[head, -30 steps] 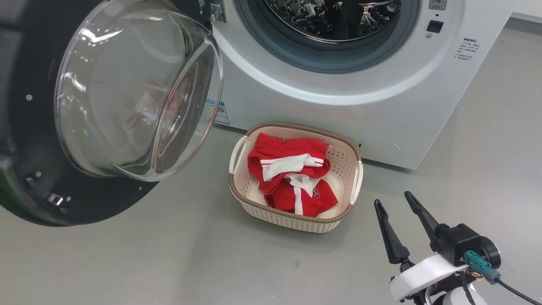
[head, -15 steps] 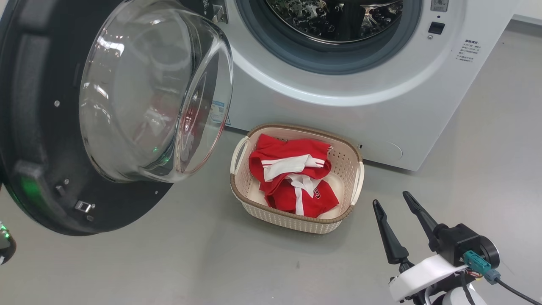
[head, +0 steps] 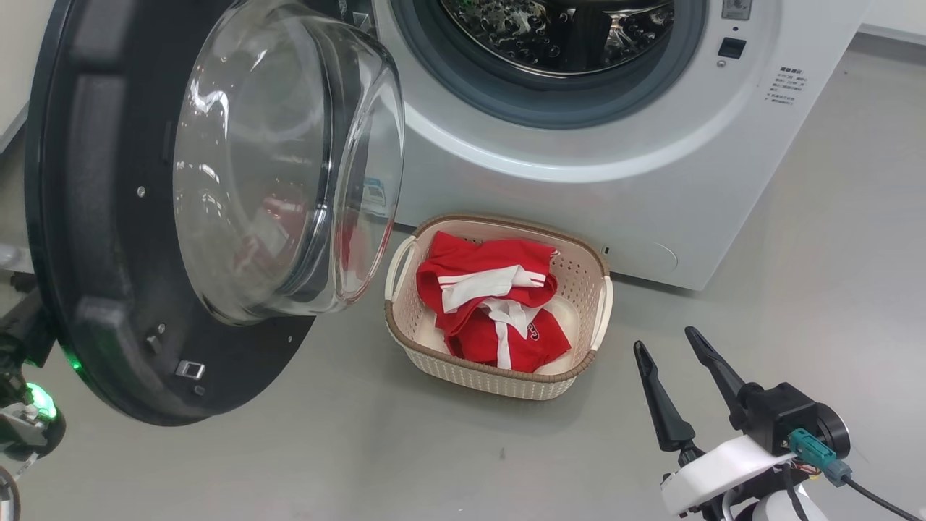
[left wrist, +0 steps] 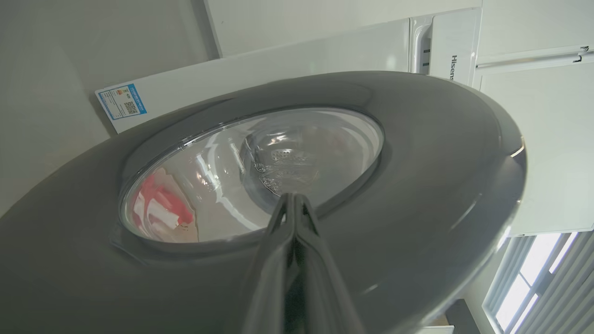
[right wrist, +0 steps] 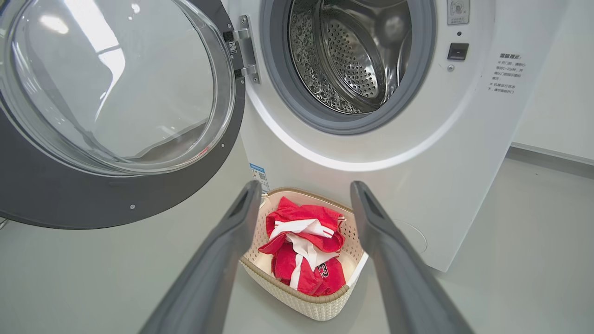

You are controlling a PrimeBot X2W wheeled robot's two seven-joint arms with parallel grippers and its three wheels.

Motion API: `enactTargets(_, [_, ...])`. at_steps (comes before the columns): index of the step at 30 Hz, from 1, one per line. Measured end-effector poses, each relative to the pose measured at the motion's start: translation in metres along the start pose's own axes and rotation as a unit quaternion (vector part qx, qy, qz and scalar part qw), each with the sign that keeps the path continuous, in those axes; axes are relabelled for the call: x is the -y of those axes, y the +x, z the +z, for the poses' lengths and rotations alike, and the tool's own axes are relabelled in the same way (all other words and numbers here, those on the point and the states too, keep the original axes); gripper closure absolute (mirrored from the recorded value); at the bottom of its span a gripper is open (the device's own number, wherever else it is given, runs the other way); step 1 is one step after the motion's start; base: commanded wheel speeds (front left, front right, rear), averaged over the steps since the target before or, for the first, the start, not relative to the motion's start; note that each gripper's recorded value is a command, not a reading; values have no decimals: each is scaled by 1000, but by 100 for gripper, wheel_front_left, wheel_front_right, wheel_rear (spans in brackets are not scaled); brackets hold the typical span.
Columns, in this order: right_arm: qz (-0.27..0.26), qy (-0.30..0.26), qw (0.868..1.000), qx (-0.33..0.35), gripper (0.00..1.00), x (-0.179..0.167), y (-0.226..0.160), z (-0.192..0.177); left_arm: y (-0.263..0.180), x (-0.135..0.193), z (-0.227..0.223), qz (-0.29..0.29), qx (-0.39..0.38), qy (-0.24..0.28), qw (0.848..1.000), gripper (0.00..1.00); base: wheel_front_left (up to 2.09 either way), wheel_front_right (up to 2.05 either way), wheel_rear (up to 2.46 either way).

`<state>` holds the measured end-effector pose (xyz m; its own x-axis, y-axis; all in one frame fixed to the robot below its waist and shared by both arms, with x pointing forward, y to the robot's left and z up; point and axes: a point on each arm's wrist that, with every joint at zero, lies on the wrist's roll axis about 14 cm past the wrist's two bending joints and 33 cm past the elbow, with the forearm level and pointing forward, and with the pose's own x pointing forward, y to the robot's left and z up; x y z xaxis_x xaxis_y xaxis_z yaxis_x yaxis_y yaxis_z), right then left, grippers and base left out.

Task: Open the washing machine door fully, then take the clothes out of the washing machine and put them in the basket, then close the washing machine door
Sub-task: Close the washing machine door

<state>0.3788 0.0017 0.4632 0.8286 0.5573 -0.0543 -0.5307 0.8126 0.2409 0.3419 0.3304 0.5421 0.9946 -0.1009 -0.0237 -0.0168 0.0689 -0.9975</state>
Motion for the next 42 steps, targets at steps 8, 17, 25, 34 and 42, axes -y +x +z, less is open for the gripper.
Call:
enactTargets(8, [-15,2,1000,7,0,7,-5,4,11,7,-28,-15,-64,12,998,100,0,0,0])
enactTargets(17, [-41,7,999,16,0,20,-12,8,26,18,-62,-41,-135,16,990,100,0,0,0])
enactTargets(25, [-80,11,996,28,0,40,-23,13,48,30,-104,-67,-216,26,974,100,0,0,0])
enactTargets(34, [-121,20,992,37,0,62,-37,15,67,41,-148,-92,-292,32,951,100,0,0,0])
enactTargets(42, [-158,28,986,44,0,79,-51,16,82,39,-179,-95,-338,26,936,100,0,0,0])
